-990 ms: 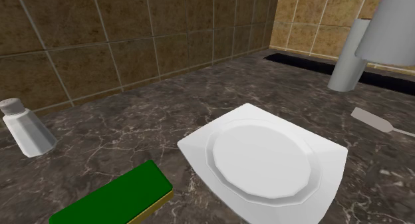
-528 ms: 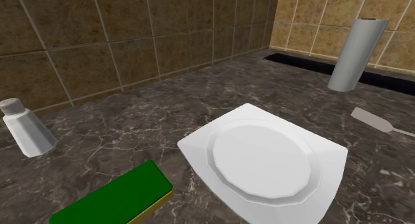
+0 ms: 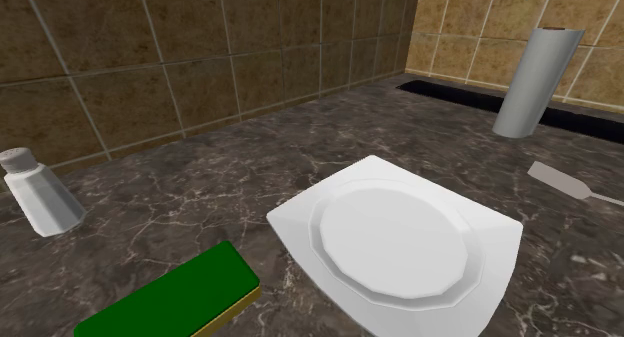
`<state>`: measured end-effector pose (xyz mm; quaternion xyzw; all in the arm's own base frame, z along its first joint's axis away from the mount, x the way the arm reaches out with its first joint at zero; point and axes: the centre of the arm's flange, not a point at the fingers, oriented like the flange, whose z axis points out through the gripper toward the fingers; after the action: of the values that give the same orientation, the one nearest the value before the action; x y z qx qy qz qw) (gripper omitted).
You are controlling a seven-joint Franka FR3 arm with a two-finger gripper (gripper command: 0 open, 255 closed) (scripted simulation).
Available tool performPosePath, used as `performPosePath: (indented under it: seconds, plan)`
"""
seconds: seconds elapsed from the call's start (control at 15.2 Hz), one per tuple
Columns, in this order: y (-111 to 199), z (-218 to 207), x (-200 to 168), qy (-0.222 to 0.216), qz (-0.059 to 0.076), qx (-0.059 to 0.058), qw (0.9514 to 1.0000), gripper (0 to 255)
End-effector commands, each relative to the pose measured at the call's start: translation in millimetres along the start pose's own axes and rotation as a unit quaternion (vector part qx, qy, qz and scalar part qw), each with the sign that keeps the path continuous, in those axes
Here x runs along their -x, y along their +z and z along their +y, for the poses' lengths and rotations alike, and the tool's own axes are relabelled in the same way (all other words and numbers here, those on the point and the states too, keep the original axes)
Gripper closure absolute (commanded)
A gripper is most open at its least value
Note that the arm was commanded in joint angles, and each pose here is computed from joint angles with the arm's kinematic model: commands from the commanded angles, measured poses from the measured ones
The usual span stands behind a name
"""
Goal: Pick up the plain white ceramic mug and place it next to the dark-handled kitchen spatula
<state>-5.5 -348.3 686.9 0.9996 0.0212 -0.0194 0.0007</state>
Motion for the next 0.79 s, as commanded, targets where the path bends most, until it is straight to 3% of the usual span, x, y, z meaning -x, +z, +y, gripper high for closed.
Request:
performPosePath:
  seconds: [0.0, 0.73]
  plan:
    - [-2, 4, 29, 0.0, 0.0, 0.0, 1.0, 255]
    - [4, 21, 178, 0.0, 0.0, 0.0, 1.0, 255]
